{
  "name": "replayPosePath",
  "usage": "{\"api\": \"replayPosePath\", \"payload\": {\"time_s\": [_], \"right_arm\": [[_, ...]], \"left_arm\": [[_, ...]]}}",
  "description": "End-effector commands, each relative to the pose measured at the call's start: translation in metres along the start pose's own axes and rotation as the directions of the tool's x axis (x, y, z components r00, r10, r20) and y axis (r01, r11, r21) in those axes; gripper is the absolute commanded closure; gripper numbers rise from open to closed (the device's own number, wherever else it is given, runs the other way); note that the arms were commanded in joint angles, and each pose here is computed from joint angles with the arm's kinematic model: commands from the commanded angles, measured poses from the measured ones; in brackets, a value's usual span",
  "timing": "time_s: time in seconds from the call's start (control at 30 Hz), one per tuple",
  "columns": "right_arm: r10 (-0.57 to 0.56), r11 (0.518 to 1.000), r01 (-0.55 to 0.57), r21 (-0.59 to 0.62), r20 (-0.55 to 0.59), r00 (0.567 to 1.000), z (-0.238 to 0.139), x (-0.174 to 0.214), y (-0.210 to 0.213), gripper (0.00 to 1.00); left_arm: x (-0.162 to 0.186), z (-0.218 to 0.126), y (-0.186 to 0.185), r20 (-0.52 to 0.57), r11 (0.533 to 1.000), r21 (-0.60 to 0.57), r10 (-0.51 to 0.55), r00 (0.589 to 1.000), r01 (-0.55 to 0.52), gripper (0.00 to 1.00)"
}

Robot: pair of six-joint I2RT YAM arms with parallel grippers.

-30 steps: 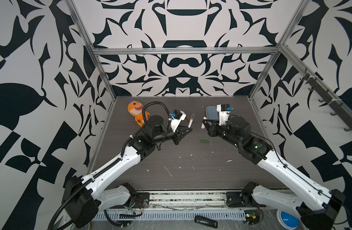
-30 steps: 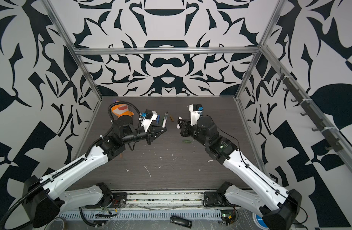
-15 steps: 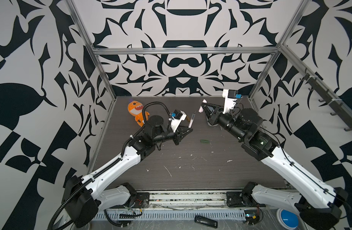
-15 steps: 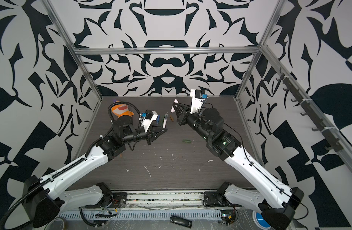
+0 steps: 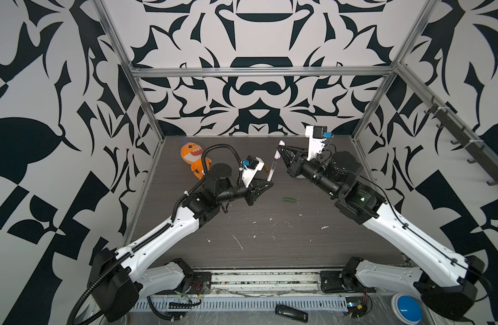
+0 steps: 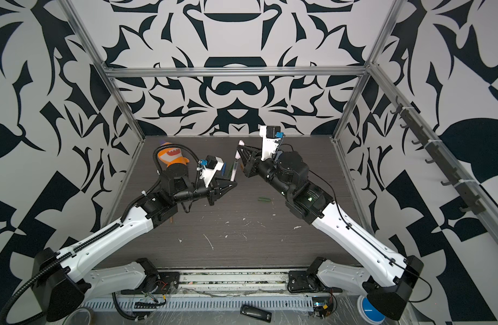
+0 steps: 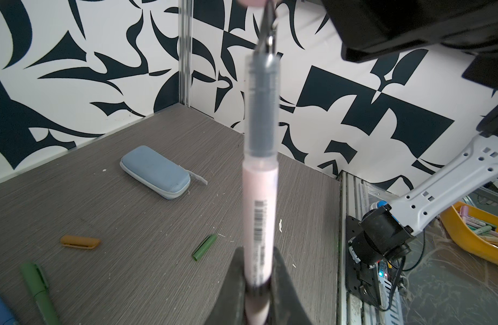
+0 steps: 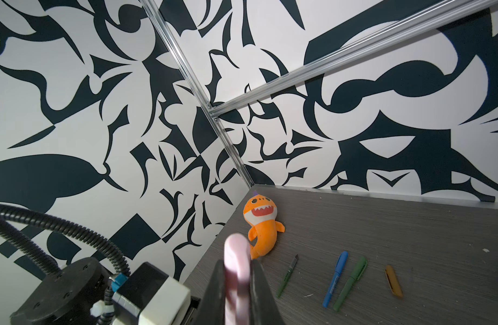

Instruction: Insert the pens into the pen caps

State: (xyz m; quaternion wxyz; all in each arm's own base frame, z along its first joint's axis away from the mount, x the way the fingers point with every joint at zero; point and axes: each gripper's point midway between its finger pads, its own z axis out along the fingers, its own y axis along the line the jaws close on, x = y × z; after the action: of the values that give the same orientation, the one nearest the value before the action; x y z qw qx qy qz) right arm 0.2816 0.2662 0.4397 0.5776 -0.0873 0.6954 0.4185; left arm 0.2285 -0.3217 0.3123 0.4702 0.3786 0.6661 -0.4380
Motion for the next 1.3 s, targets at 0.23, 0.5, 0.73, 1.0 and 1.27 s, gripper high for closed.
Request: {"api": "replayPosePath", "payload": {"time_s": [0.23,0.5,0.73,1.0,1.27], "right_arm": [[-0.004,0.999,0.003,-0.034,-0.021,1.000,-0.009,0.006,0.005,0.98],[0.008,0.999,-0.012,-0.051,-0.073,0.997,-0.004,0.028,0.003,0.98],[0.033,0.997,-0.038,-0.062,-0.076,0.997,-0.005,0.039,0.001,0.96],[0.004,0.996,-0.027,-0.088,-0.243,0.970,0.001,0.093,0.006,0.88],[-0.008,0.997,-0.013,-0.070,-0.282,0.960,-0.006,0.103,0.007,0.75]], "left_arm": [[-0.004,0.000,-0.004,0.006,1.000,0.016,-0.003,1.000,0.003,1.00],[-0.005,0.001,-0.005,0.010,1.000,0.021,-0.020,1.000,0.020,1.00],[-0.008,-0.001,-0.004,0.026,1.000,0.011,-0.027,0.999,0.027,1.00],[-0.015,-0.006,-0.003,0.062,0.999,-0.007,-0.036,0.997,0.036,1.00],[-0.016,-0.007,-0.001,0.073,0.999,-0.017,-0.037,0.997,0.039,1.00]]}}
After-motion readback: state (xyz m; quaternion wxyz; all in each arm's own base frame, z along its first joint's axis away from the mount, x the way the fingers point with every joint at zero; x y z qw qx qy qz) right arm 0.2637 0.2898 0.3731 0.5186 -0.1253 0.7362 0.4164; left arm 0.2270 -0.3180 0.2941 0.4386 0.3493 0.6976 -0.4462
